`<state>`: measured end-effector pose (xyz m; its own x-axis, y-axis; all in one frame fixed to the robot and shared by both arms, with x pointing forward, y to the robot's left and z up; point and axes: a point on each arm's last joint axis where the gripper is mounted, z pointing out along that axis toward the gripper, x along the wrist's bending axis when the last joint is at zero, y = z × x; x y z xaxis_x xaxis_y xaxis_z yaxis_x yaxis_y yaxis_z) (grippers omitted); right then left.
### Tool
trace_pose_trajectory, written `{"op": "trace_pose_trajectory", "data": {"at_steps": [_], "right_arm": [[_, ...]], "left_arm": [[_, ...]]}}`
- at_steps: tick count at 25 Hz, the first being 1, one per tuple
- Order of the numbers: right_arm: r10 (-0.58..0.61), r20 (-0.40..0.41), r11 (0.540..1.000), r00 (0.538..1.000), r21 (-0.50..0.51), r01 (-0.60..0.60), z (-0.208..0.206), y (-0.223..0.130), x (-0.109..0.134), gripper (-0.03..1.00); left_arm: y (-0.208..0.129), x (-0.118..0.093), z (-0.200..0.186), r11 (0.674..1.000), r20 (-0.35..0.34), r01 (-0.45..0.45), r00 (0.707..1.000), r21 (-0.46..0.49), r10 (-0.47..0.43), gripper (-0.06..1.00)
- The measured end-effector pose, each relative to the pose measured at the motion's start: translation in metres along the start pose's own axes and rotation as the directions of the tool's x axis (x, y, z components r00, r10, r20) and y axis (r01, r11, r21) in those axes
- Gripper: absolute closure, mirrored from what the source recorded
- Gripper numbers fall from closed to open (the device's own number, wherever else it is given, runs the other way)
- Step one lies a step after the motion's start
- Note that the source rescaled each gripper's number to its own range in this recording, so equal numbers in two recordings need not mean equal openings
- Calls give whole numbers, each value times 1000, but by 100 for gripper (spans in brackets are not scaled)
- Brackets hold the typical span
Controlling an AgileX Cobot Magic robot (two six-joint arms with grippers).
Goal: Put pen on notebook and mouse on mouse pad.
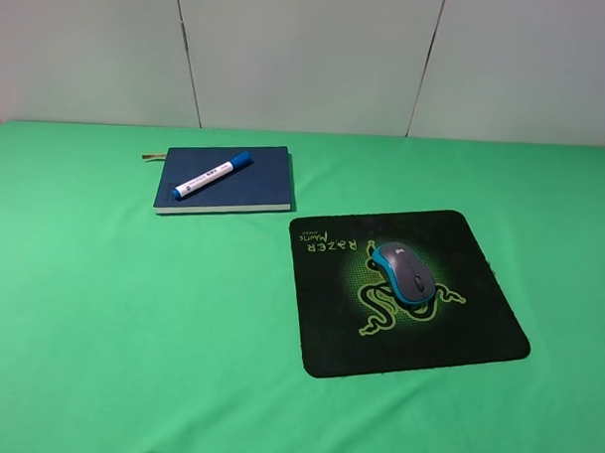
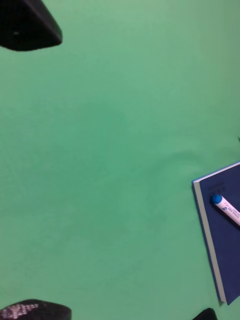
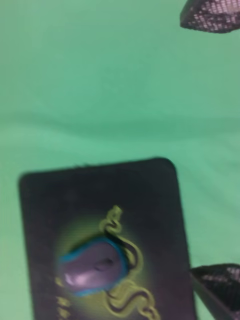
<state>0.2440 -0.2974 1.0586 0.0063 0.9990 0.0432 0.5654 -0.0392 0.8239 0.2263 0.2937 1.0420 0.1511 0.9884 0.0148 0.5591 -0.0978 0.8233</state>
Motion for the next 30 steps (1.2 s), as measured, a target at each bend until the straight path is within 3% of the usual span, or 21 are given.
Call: {"op": "trace_pose_trajectory", "data": {"at_steps": [6,30], "right_arm": [[-36,42,984,998,-172,42,-12,-6,-1,-3],[-45,51,985,998,-163,53,-4,-9,-2,-3]], "left_arm": [[0,0,0,1000,0,0,1000,0,0,-6],[0,0,0,1000,1,0,1000,0,0,-6]]}}
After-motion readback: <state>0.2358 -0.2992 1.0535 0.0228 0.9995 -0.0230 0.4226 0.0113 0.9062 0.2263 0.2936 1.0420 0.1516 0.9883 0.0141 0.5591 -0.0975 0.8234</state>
